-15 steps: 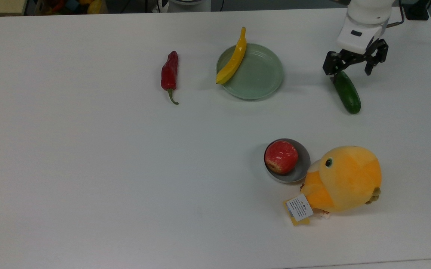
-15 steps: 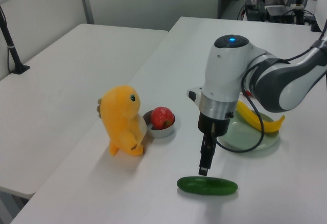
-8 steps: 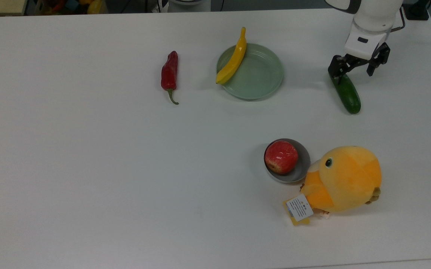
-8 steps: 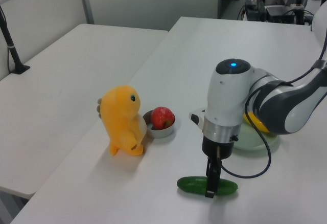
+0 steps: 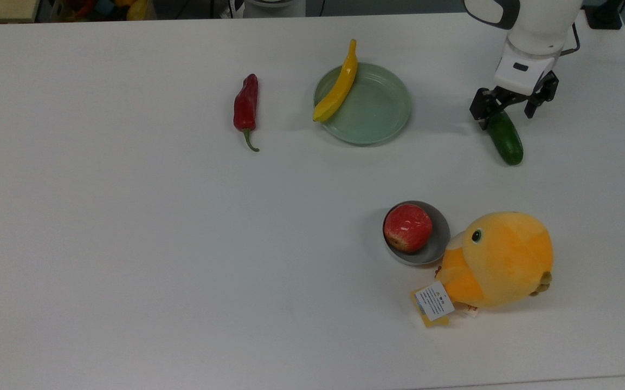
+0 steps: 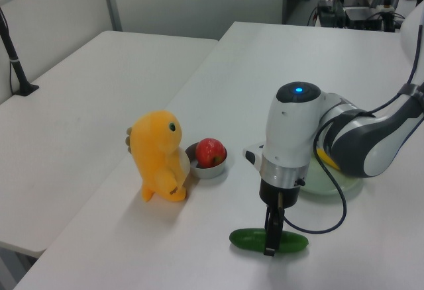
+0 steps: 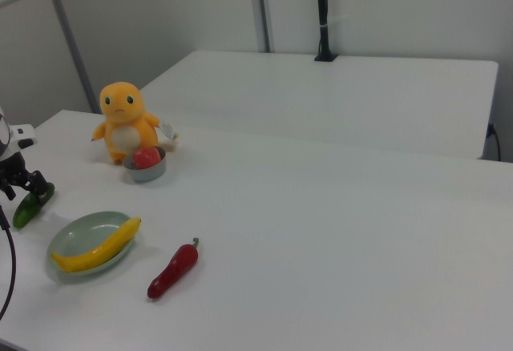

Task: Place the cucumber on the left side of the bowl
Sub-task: 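Lower the gripper and close it around the cucumber's middle, then carry the cucumber toward the grey bowl with the apple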

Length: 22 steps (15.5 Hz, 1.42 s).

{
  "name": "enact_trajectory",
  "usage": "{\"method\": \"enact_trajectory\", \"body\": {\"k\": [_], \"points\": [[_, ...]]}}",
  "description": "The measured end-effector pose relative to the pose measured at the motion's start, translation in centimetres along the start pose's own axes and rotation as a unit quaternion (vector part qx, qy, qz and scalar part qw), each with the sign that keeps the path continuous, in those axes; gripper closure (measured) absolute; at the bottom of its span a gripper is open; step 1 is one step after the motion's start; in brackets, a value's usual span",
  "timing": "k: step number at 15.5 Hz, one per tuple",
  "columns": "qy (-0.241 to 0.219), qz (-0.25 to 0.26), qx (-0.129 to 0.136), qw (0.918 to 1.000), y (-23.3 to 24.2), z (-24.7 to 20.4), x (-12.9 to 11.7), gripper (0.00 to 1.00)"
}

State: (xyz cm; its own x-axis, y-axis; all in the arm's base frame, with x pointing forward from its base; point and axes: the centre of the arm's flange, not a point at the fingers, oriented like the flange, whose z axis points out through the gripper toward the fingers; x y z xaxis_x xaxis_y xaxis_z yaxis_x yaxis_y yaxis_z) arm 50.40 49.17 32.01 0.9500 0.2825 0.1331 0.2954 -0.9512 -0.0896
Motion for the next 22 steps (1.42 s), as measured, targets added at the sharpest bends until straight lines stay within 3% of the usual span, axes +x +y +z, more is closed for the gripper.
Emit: {"method": "enact_trajectory", "body": {"k": [2,4,6,13,16,22], "points": [[-0.002,-0.007,-0.009,0.9999,0.2,0.9,-0.1,0.06],[-0.006,-0.011,-0.015,0.9998,0.3,2.0,-0.2,0.34],[0.005,-0.011,-0.009,0.9999,0.3,1.8,0.1,0.51],[0.022,0.001,0.001,0.9998,0.2,1.5,0.6,0.51],[0.036,0.019,0.001,0.9992,1.9,0.1,2.1,0.51],[0.055,0.071,-0.039,0.9952,10.1,-0.2,5.5,0.51]]}}
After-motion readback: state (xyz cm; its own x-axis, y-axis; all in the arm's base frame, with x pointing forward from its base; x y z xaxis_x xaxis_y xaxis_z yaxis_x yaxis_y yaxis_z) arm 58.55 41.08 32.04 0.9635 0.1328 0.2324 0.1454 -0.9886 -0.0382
